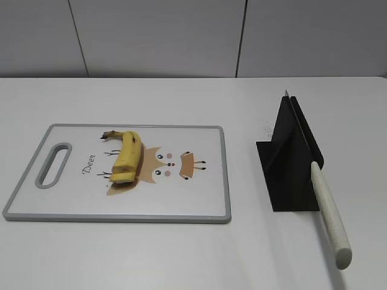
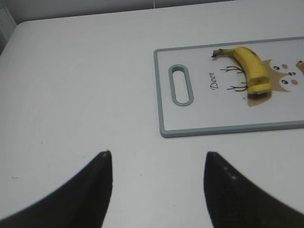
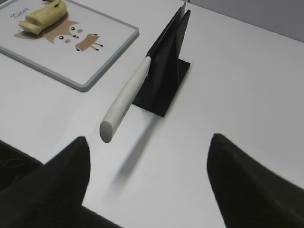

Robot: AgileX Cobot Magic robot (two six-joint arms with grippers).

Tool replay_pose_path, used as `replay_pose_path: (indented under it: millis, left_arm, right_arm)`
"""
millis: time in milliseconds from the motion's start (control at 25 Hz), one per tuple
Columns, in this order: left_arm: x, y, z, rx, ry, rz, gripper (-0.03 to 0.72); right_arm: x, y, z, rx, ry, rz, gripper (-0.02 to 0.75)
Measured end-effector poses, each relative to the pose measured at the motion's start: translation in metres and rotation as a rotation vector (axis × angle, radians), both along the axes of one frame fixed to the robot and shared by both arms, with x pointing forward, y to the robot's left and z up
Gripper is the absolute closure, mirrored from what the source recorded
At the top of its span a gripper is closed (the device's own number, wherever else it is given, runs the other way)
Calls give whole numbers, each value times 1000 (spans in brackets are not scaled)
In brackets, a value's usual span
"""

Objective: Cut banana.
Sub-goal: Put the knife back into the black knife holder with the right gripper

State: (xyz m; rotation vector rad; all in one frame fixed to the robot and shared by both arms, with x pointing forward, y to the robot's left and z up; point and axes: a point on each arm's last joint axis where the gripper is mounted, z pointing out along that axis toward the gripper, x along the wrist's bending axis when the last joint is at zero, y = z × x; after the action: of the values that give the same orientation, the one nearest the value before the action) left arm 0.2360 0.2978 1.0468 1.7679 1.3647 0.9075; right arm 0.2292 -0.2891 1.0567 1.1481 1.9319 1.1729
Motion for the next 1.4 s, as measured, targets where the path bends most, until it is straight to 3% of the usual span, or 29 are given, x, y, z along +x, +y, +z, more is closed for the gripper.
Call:
replay_pose_path:
  millis: [360, 800, 1400]
  left_arm:
    - [0, 0, 0, -1, 0, -1, 103]
    - [0, 0, 0, -1, 0, -1, 103]
    - [0, 0, 0, -2, 0, -1, 103]
  right_arm:
    - [-1, 1, 0, 9, -6, -46, 145]
    - [2, 3, 0, 9, -6, -265, 145]
    - [2, 3, 0, 9, -7, -275, 145]
